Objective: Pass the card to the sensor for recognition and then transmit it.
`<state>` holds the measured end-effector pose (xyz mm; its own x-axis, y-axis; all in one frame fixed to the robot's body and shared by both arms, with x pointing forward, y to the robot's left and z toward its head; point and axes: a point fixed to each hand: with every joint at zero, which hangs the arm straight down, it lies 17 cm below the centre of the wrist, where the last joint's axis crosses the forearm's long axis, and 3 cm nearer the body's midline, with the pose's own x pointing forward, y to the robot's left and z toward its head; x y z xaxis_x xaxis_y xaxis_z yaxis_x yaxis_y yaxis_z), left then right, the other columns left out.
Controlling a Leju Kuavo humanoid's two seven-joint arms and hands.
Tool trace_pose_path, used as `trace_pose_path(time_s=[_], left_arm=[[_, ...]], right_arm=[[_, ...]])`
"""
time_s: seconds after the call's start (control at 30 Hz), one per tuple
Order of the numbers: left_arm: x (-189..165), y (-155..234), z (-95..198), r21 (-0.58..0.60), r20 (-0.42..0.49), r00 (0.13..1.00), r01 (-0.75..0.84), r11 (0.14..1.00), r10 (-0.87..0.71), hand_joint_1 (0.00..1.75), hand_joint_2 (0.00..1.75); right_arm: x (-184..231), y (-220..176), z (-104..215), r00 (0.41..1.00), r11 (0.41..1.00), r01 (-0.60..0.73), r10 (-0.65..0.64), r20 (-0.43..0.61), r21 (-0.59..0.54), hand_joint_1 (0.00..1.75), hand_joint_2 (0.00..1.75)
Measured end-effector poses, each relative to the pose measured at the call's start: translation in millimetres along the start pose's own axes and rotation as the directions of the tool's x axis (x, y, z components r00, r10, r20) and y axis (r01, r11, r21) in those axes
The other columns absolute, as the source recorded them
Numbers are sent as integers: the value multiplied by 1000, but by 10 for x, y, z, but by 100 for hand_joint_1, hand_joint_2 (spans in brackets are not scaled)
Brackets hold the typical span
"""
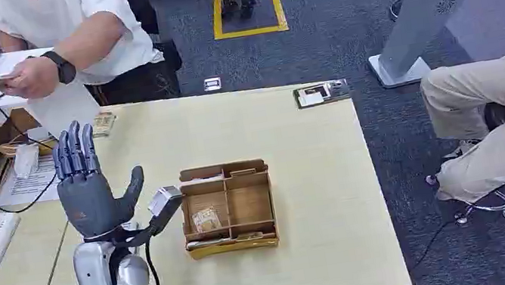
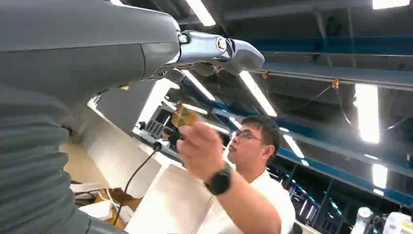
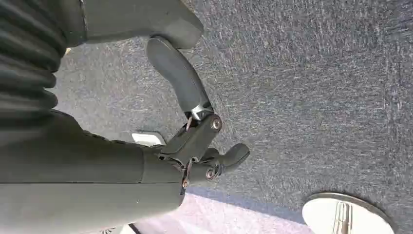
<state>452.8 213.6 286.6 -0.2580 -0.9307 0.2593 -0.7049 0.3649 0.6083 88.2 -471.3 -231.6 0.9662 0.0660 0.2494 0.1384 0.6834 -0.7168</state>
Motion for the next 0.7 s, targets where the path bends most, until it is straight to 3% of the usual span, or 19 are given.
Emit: trace_pose_path(time_s=[0.23, 0.43, 0.7], left_arm=[[-20, 23, 12, 14, -5, 999, -34, 999, 34, 0, 175], [-109, 289, -11, 113, -41, 989, -137, 984, 143, 0, 175], [-109, 289, -10, 112, -41, 989, -137, 984, 143, 0, 175]], right_arm=[[-24, 0, 3, 1000, 1000, 0, 0, -4, 0, 0, 175], [-96, -10, 7, 1000, 1000, 6, -6, -18, -3, 0, 175], [-97, -10, 8, 1000, 1000, 5, -5, -18, -3, 0, 175]])
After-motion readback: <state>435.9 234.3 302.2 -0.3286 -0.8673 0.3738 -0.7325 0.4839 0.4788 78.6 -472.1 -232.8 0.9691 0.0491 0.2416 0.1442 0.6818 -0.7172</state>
